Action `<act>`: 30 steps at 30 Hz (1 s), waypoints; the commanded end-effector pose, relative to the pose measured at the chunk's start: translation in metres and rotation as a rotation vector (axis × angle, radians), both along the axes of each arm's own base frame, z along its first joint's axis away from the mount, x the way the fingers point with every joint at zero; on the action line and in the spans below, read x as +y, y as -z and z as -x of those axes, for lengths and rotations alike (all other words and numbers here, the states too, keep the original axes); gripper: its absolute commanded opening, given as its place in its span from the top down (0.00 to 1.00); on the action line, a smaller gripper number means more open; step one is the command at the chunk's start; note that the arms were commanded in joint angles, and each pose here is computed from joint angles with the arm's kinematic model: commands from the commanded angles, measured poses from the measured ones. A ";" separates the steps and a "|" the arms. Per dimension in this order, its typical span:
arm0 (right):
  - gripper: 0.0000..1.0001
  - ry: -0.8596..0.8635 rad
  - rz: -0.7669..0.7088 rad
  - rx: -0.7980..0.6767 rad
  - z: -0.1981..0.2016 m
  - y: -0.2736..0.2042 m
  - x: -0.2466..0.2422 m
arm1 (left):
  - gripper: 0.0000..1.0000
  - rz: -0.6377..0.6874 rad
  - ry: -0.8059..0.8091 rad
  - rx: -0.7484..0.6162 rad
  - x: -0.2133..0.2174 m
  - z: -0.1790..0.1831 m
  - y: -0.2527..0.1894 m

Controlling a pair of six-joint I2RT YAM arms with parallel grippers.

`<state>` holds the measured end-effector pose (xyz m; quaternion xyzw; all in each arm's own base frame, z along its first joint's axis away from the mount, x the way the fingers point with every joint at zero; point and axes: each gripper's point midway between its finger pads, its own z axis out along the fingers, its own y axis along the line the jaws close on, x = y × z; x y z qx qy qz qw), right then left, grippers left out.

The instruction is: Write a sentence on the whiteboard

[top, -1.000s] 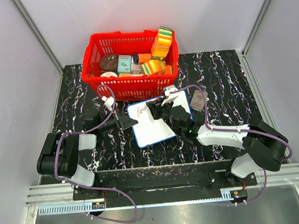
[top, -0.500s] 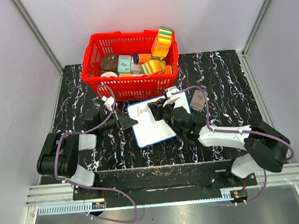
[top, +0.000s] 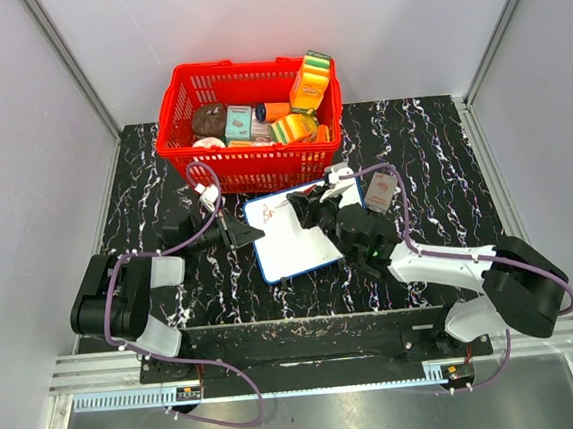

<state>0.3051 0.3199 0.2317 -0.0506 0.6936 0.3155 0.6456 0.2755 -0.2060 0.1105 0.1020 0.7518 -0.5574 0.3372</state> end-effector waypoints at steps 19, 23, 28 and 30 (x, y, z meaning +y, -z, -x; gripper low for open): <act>1.00 0.035 -0.054 -0.011 -0.017 -0.016 0.002 | 1.00 -0.052 -0.022 -0.097 0.001 -0.011 0.002; 1.00 0.045 -0.040 0.005 -0.021 -0.009 0.003 | 1.00 -0.052 -0.022 -0.095 0.001 -0.011 0.002; 1.00 0.064 -0.041 0.020 -0.025 -0.001 0.000 | 1.00 -0.052 -0.022 -0.098 0.001 -0.011 0.001; 1.00 0.060 -0.039 0.023 -0.024 0.001 0.000 | 1.00 -0.052 -0.022 -0.100 0.001 -0.011 0.001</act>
